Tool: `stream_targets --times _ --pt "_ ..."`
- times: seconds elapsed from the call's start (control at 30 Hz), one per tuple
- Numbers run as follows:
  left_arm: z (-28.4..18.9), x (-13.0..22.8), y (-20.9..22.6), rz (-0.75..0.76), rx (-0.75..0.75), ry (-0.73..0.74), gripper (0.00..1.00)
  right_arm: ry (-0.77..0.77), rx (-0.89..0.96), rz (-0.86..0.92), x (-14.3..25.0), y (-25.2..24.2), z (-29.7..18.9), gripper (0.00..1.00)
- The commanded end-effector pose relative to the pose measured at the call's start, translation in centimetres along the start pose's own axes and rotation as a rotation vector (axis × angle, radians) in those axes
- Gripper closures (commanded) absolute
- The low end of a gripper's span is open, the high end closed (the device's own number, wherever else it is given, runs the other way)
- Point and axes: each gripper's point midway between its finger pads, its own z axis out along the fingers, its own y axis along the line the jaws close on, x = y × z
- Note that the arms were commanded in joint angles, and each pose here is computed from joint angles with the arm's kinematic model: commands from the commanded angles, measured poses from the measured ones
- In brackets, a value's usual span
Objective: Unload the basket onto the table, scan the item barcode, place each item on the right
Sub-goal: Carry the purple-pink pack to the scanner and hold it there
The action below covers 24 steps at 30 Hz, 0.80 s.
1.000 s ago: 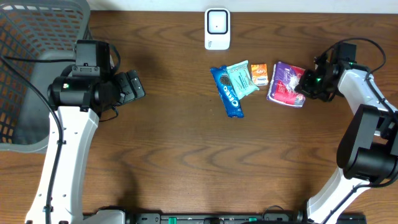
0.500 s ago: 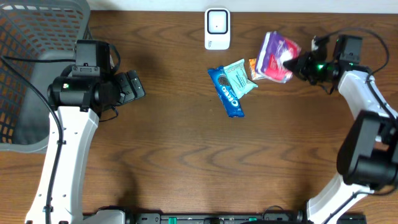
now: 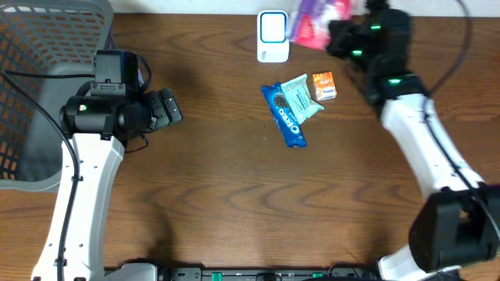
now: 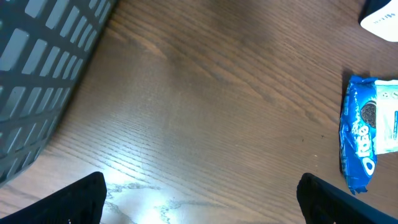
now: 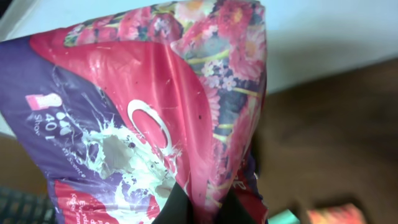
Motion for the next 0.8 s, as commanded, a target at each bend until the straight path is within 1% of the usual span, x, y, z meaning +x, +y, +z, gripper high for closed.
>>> stream_targets --times 0.0,0.17,0.27,0.37,0.47,0.57,0.67,0.77 --pt "0.0 -0.2 0.2 -0.004 -0.012 -0.006 0.02 -0.092 0.127 -0.009 0.5 -0.8 2.5 0.99" --pt "0.0 -0.2 0.2 -0.004 -0.012 -0.006 0.02 -0.087 0.135 -0.02 2.0 -0.3 6.8 0.98" --pt "0.0 -0.2 0.2 -0.004 -0.012 -0.006 0.02 -0.052 0.127 0.057 2.9 0.0 9.3 0.98" --pt "0.0 -0.2 0.2 -0.004 -0.012 -0.006 0.02 -0.034 0.128 0.094 3.4 0.7 11.0 0.98" --pt "0.0 -0.2 0.2 -0.004 -0.012 -0.006 0.02 -0.016 0.163 0.117 3.6 0.8 11.4 0.98" --pt "0.0 -0.2 0.2 -0.004 -0.012 -0.006 0.02 0.007 0.243 0.21 4.4 -0.6 11.0 0.98" --pt "0.0 -0.2 0.2 -0.004 -0.012 -0.006 0.02 0.042 0.26 0.27 5.1 -1.3 10.8 0.98" --pt "0.0 -0.2 0.2 -0.004 -0.012 -0.006 0.02 0.072 0.254 0.281 5.5 -1.4 10.7 0.99"
